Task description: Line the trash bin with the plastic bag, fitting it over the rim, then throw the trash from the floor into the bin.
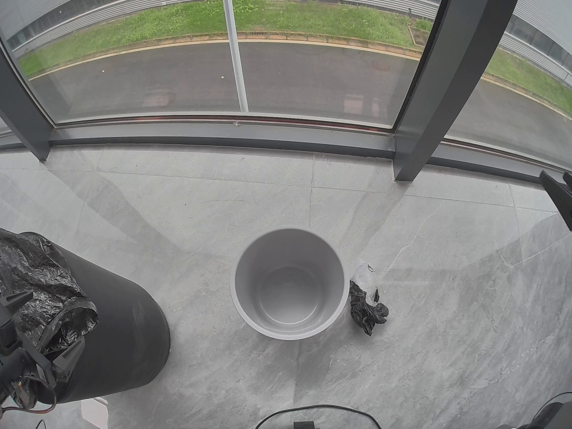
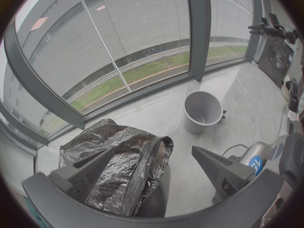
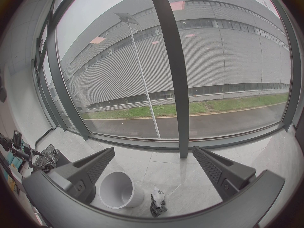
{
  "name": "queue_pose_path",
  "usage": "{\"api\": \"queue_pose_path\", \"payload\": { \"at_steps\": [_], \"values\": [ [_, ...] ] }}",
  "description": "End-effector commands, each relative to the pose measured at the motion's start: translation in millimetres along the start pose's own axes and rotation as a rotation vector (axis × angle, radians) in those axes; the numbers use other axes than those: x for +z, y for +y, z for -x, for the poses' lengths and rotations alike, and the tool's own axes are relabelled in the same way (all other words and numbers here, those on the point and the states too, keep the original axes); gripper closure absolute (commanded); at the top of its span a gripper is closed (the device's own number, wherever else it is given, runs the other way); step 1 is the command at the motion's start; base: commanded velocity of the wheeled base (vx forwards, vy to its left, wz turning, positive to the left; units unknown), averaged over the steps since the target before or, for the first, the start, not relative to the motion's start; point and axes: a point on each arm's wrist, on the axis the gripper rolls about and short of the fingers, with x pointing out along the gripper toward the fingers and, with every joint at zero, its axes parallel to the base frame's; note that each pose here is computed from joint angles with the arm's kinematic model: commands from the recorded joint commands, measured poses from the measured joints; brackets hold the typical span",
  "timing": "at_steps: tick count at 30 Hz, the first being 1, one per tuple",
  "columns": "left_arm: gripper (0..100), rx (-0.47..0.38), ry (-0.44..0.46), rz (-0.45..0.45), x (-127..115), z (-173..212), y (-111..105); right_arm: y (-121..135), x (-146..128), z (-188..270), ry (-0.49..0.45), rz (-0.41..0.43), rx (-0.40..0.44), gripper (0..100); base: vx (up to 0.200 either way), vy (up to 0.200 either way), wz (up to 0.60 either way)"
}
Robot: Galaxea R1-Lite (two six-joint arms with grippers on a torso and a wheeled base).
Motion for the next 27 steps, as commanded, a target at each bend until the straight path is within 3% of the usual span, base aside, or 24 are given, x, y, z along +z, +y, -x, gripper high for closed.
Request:
{"api": "queue_pose_path", "payload": {
  "at_steps": [1,11,18,27],
  "values": [
    [0,-0.049,0.109,-0.067,9,-28,1,2,-14,-29,0.084,-0.023,0.011,0,0.0,0.0,0.0],
    [0,-0.006,0.198,-0.113,16,-49,9,2,-15,-29,0.092,-0.023,0.013,0,0.0,0.0,0.0],
    [0,0.038,0.191,-0.11,17,-55,12,1,-17,-28,0.098,-0.022,0.014,0,0.0,0.0,0.0],
    [0,0.115,0.249,-0.134,15,-61,14,1,-19,-28,0.105,-0.022,0.013,0,0.0,0.0,0.0]
  ]
}}
